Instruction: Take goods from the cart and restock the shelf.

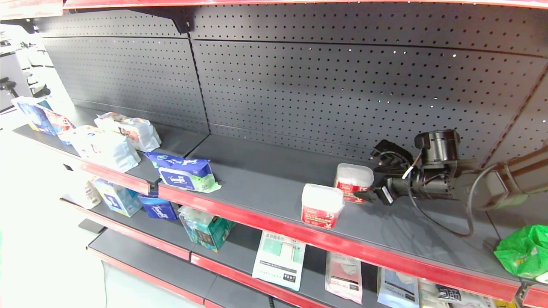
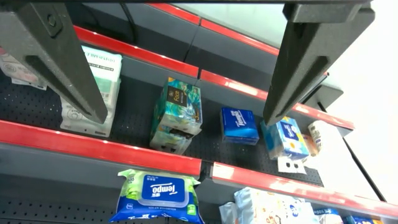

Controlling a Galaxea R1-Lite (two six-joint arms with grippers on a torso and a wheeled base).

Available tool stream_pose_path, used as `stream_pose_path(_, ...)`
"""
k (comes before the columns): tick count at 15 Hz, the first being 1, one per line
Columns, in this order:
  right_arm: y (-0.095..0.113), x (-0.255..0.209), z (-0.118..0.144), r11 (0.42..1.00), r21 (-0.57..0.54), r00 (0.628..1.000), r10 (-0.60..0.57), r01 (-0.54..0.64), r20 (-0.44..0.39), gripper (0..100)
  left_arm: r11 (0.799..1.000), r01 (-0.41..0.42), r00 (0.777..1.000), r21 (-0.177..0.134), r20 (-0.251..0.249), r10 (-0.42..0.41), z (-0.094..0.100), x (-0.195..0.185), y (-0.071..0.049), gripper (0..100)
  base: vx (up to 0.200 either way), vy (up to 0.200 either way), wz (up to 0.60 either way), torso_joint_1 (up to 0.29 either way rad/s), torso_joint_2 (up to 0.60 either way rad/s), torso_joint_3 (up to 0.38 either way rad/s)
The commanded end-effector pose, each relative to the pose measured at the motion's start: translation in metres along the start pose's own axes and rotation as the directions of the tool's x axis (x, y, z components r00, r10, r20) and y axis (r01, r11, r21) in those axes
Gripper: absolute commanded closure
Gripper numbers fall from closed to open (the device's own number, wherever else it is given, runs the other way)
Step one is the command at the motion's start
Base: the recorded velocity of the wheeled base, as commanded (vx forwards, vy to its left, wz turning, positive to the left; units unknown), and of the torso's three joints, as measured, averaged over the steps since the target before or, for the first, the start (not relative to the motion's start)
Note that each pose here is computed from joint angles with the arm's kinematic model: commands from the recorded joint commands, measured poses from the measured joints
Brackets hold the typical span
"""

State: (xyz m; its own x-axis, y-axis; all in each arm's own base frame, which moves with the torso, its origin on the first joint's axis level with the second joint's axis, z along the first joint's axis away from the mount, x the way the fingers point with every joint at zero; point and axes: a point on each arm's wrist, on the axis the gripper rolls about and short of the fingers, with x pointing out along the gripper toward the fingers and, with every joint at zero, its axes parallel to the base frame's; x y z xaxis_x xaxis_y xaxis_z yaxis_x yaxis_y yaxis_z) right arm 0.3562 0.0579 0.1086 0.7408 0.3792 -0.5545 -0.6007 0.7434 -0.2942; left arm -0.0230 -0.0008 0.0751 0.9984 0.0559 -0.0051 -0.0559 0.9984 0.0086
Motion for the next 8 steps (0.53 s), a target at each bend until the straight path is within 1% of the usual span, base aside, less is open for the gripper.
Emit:
stream_pose_path(1, -0.001, -0.003, 0.0, 1.0, 0.002, 1.0, -0.004, 0.004, 0.002, 0, 1.0, -0.001, 1.0, 0.001, -0.001, 0.001, 0.0, 0.0, 0.0, 0, 0.0, 0.0, 0.0, 0.0, 0.0, 0.0)
stream_pose_path(3, -0.001, -0.017, -0.004, 1.0, 0.008, 1.0, -0.009, 0.009, -0.002, 0, 1.0, 0.001, 1.0, 0.001, -0.003, -0.001, 0.0, 0.0, 0.0, 0, 0.0, 0.0, 0.0, 0.0, 0.0, 0.0)
stream_pose_path(5, -0.005, -0.028, -0.017, 0.999, 0.032, 0.999, -0.026, 0.027, -0.033, 0, 1.0, -0.001, 1.0, 0.001, -0.003, 0.001, 0.0, 0.0, 0.0, 0, 0.0, 0.0, 0.0, 0.0, 0.0, 0.0)
stream_pose_path(8, -0.019, -0.032, -0.025, 0.993, 0.064, 0.993, -0.099, 0.103, -0.065, 0, 1.0, -0.001, 1.0, 0.001, -0.003, 0.001, 0.0, 0.0, 0.0, 0, 0.0, 0.0, 0.0, 0.0, 0.0, 0.0)
